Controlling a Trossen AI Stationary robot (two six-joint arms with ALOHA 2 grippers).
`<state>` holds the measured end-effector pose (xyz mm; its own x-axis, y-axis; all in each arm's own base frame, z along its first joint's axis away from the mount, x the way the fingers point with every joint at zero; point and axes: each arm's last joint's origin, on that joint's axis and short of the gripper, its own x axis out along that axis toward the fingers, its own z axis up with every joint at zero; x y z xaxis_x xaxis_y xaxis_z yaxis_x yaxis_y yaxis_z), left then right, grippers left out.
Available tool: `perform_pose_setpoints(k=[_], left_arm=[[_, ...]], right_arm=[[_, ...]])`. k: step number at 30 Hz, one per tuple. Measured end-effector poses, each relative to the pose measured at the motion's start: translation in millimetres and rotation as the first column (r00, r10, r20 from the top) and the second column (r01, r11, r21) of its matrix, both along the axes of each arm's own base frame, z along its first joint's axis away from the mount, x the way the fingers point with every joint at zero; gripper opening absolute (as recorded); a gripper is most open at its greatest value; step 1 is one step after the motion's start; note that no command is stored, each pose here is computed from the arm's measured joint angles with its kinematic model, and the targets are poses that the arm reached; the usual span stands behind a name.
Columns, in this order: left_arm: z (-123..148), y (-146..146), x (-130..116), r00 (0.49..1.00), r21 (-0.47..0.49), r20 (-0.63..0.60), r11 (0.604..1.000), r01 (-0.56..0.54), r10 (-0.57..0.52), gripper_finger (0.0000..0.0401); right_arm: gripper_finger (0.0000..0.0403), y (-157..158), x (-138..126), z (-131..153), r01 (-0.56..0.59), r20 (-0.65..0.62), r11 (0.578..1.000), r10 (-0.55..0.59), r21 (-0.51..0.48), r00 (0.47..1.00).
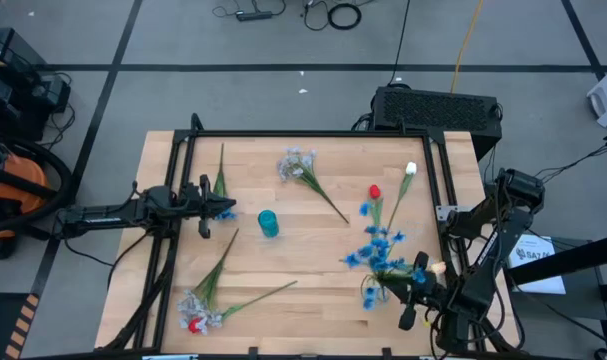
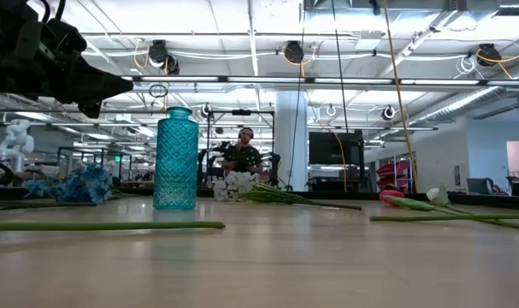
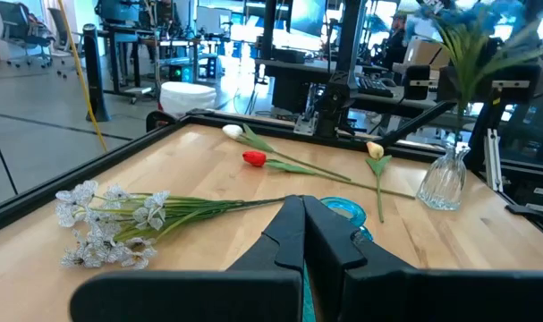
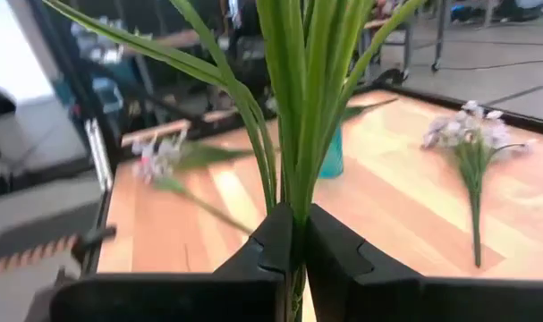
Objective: Sort flowers into vase by color
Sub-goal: Put the right blue flower into the transparent vase
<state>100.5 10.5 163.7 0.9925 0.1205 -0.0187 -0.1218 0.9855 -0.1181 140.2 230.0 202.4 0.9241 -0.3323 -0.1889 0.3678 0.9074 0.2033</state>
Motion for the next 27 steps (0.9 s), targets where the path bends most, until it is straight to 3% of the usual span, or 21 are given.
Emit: perform_pose_setpoints(k=[17, 21, 27], left_arm=[[0, 0, 0, 1.0, 0.0, 0.0, 1.0, 0.0, 0.0, 0.0002], [0, 0, 0, 1.0, 0.0, 0.0, 1.0, 0.0, 0.0, 0.0002], [0, 0, 0, 1.0, 0.0, 0.0, 1.0, 0.001, -0.001, 0.0002]], right_arm=[[0.0021, 2, 1, 0, -0.049, -0.064, 0.996, 0.044, -0.074, 0.997], [0.0037, 4, 0, 0, -0.154, -0.206, 0.988, 0.147, -0.022, 0.968], [0.0096, 0, -3, 11, -0.221, -0.26, 0.973, 0.23, 0.066, 0.938]])
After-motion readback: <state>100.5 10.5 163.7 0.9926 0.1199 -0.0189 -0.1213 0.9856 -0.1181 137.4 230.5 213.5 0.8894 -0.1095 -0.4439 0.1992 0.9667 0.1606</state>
